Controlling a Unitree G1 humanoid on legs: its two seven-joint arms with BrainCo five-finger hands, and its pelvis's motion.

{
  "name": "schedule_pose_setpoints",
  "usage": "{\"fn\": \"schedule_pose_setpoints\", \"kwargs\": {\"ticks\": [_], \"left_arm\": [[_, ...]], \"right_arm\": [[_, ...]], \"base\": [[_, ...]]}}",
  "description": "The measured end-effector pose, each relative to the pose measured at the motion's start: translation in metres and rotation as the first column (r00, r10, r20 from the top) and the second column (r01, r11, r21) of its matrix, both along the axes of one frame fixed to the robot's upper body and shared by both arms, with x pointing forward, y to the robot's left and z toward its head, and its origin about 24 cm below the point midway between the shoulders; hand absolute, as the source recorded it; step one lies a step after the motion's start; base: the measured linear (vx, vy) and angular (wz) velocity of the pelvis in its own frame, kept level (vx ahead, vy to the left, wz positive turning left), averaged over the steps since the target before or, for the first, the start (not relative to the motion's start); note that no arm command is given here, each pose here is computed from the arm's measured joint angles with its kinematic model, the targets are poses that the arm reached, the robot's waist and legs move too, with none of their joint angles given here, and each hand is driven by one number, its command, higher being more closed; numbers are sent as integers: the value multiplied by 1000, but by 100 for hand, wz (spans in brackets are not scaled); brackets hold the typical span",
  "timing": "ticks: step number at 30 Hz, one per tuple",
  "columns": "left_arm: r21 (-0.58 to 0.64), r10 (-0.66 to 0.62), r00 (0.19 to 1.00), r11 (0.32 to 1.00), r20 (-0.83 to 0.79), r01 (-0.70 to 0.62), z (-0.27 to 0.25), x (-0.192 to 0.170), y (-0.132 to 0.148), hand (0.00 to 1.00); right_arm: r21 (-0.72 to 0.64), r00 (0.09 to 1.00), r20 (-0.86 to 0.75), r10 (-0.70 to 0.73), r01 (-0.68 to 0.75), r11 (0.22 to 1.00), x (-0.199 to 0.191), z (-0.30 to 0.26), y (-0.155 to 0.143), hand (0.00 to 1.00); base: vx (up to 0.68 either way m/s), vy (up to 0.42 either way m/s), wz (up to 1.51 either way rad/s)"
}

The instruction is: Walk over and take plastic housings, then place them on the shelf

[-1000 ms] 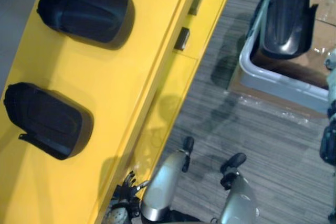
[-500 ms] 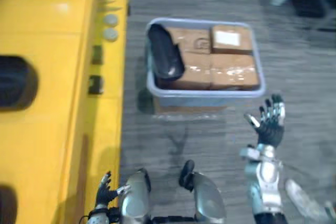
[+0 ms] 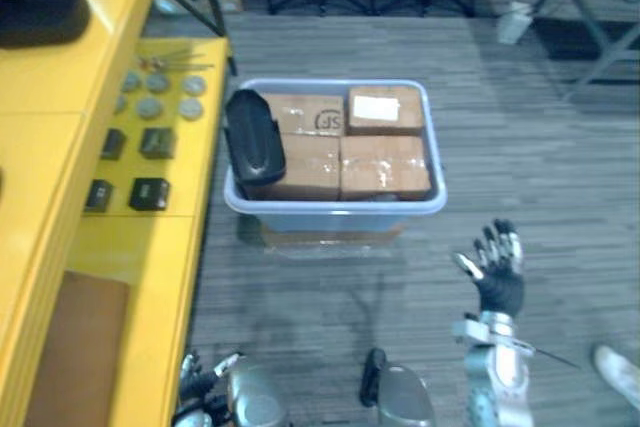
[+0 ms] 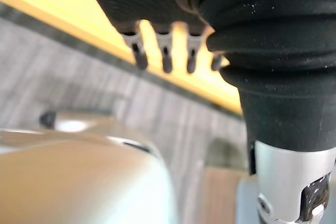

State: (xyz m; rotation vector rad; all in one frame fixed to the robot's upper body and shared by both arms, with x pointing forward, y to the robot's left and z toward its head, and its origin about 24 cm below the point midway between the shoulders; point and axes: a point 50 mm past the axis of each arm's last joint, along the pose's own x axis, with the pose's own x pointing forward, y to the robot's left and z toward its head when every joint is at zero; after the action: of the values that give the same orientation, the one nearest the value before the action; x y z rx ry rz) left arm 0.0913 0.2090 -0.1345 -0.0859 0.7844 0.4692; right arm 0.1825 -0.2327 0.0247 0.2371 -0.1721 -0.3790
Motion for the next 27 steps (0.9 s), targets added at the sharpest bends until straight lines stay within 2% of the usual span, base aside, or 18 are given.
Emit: {"fn": "schedule_pose_setpoints", "kwargs": {"ticks": [4, 9, 13, 16, 20, 24, 27], "left_arm": [[-14, 6, 1000, 1000, 9, -5, 0, 0, 0, 0], [21, -102, 994, 995, 30, 101, 5, 13, 2, 0], [25, -98, 993, 995, 68, 97, 10, 23, 3, 0], [25, -94, 994, 995, 54, 93, 8, 19, 4, 0], [9, -67, 998, 998, 17, 67, 3, 8, 7, 0], [54, -100, 994, 993, -53, 103, 0, -9, 12, 0], [59, -67, 996, 996, -51, 70, 0, 0, 19, 0]], "right_arm": [[21, 997, -36, 63, -62, 998, 1, -6, 8, 0], [25, 988, -73, 139, -137, 990, 40, -13, 35, 0], [-1, 995, -38, 92, -92, 996, 90, 8, 38, 0], [1, 998, 12, 65, -65, 998, 105, 26, 36, 0], [40, 997, -32, 71, -70, 997, 95, 13, 43, 0], [107, 983, -176, 48, -29, 994, 52, -28, 44, 0], [125, 975, -219, 48, -21, 992, 40, -39, 48, 0]], "base": [[104, 45, 19], [6, 147, 8], [-62, 113, 32], [-81, 71, 25], [-31, 29, 13], [42, 93, 4], [32, 27, -22]]}}
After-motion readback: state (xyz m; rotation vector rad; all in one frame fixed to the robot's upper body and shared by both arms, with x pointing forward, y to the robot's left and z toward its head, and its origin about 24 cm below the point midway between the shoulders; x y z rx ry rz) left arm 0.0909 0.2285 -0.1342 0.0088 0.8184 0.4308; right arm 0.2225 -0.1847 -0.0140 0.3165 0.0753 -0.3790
